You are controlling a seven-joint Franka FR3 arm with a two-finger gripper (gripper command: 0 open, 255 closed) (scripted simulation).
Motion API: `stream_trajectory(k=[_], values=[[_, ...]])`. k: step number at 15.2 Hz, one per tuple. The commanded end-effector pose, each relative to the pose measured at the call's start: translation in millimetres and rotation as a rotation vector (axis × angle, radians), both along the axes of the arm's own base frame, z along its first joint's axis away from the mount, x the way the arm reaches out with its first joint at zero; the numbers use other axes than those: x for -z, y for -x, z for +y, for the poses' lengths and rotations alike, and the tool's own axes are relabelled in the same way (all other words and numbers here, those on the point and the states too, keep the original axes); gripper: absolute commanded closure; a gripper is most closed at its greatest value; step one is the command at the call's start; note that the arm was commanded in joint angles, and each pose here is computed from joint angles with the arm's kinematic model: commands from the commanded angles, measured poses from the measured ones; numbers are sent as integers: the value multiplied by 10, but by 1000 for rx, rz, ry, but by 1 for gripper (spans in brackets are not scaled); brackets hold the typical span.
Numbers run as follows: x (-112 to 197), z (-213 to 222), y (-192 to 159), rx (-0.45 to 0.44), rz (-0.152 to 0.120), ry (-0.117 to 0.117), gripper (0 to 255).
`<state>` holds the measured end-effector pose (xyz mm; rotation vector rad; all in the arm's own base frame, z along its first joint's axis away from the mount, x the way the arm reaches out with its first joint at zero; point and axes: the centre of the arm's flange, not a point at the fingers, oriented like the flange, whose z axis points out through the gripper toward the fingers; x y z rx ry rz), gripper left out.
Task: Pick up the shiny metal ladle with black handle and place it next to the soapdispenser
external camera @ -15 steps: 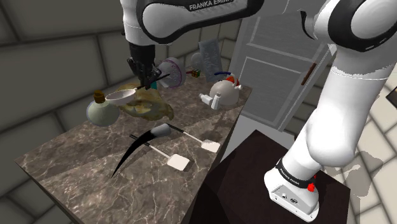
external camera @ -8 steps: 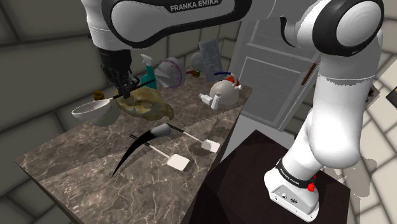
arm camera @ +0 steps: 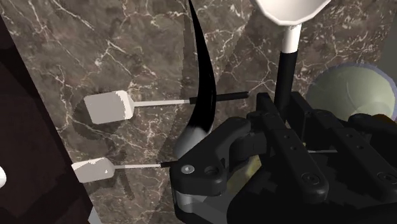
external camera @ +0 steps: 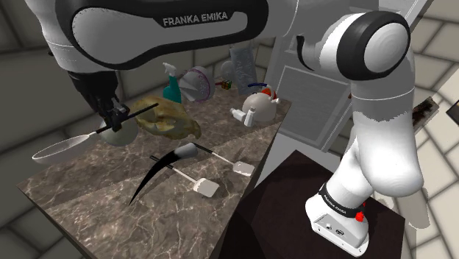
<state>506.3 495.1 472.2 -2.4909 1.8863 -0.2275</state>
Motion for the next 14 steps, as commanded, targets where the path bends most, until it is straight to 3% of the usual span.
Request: stream_trajectory(k=[1, 14], values=[[88, 26, 8, 1, 0, 0, 255], [774, 26, 8, 1, 0, 0, 255]])
